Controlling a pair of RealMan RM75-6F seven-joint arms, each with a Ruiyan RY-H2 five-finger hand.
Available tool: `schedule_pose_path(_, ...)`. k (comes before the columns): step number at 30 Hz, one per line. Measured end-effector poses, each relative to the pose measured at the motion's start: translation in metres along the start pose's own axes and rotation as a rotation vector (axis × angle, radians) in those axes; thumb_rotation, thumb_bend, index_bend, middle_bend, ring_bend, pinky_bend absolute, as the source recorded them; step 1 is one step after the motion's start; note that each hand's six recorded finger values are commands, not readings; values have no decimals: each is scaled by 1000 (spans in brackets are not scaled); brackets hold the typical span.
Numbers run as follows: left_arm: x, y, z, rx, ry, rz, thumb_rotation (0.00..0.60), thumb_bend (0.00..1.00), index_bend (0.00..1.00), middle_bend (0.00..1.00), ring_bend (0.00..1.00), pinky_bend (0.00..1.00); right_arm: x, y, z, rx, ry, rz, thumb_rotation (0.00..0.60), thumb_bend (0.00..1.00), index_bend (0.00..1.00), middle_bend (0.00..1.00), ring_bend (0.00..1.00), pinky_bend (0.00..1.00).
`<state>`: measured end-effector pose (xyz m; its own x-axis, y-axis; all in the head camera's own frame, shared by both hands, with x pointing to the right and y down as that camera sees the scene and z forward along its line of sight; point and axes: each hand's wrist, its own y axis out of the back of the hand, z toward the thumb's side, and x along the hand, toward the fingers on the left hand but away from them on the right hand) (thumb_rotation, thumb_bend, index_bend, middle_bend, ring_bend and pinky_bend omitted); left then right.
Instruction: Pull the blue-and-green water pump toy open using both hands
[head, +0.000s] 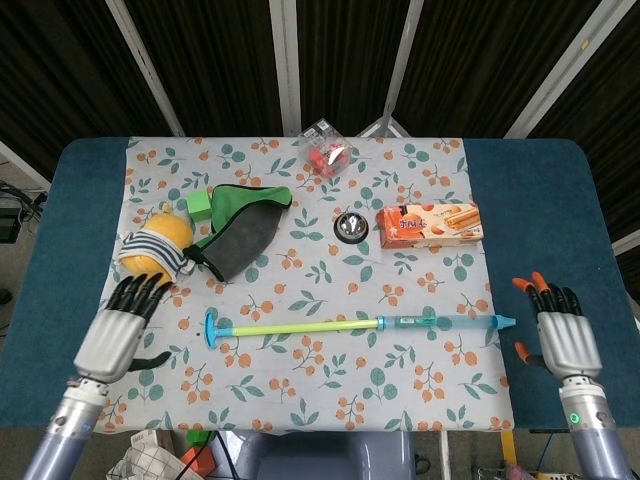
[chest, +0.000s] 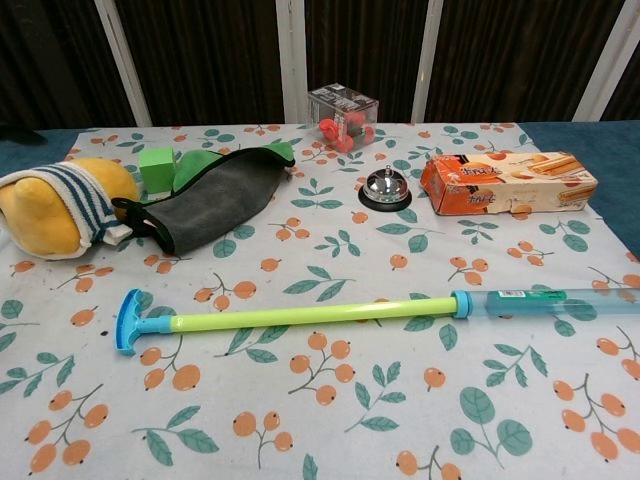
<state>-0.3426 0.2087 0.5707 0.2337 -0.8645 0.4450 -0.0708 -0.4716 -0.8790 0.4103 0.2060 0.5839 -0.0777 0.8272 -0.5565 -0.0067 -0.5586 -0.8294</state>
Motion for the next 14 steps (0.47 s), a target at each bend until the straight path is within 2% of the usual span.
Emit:
schedule_pose_path(6, -46, 15, -59, -41, 113, 90, 600, 130, 26, 0, 0, 0, 34, 20, -34, -10, -23, -150, 600, 319, 0, 0, 0, 0)
schedule_pose_path(9, -63, 17, -83, -7, 145, 102, 600, 130, 23, 0, 0, 0, 51, 25, -52, -18, -39, -213, 600, 319, 0, 0, 0, 0)
schedule_pose_path(14, -84, 23, -113, -29, 214, 110, 600, 130, 18, 0, 0, 0, 61, 29, -58, -56, -26, -268, 600, 320, 0, 0, 0, 0)
